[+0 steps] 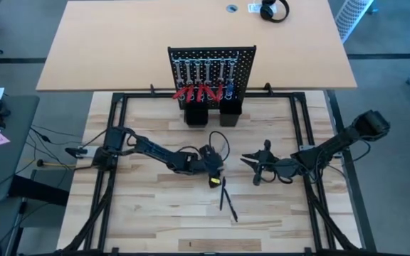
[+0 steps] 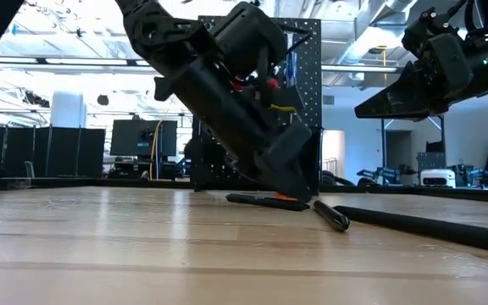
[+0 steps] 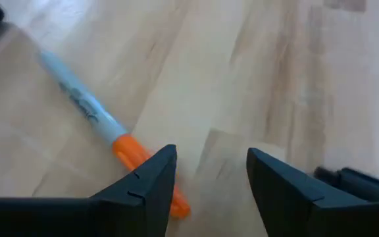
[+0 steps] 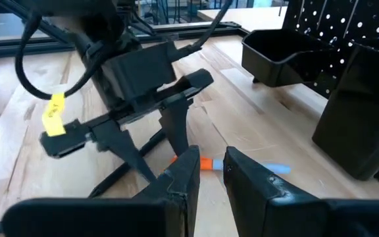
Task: Hang tools onto peg board
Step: Put the orange marker into the black bin on the peg board, then put the orange pen into the black bin on the peg board
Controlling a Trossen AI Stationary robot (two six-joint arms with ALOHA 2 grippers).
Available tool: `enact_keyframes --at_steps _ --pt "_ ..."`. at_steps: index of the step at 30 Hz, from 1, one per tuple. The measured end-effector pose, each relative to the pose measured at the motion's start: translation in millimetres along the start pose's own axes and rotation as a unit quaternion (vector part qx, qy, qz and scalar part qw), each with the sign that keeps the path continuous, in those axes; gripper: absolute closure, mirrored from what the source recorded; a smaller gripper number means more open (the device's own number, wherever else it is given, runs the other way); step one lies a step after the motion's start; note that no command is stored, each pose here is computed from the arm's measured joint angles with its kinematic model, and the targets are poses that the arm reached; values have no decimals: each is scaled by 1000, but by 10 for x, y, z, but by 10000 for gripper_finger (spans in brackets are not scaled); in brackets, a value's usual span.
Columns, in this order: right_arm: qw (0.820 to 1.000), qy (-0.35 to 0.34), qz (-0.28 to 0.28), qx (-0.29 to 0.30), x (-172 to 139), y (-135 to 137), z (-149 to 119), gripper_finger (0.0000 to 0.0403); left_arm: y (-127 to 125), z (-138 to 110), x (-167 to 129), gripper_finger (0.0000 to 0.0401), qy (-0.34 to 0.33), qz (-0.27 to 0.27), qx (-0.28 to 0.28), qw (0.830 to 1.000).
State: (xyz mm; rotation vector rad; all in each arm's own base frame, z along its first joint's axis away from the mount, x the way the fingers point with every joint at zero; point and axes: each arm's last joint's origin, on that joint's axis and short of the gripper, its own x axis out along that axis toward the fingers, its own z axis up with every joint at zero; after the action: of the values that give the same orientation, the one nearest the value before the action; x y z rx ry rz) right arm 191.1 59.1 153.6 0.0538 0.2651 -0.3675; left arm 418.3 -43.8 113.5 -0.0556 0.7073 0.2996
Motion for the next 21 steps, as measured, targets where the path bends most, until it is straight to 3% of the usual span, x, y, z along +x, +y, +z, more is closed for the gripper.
enact_keyframes --at_steps 7,12,16,21 --pt "1000 0 0 0 0 0 -1 321 22 -1 -50 282 8 36 37 999" --pt "1000 1 0 -1 0 0 -2 321 -9 77 -249 296 16 31 57 998" --pt "1000 1 0 -1 0 -1 -2 321 40 203 -424 281 13 32 36 999" --pt "1000 2 -1 -1 0 -1 -4 321 148 192 -381 226 24 33 17 999"
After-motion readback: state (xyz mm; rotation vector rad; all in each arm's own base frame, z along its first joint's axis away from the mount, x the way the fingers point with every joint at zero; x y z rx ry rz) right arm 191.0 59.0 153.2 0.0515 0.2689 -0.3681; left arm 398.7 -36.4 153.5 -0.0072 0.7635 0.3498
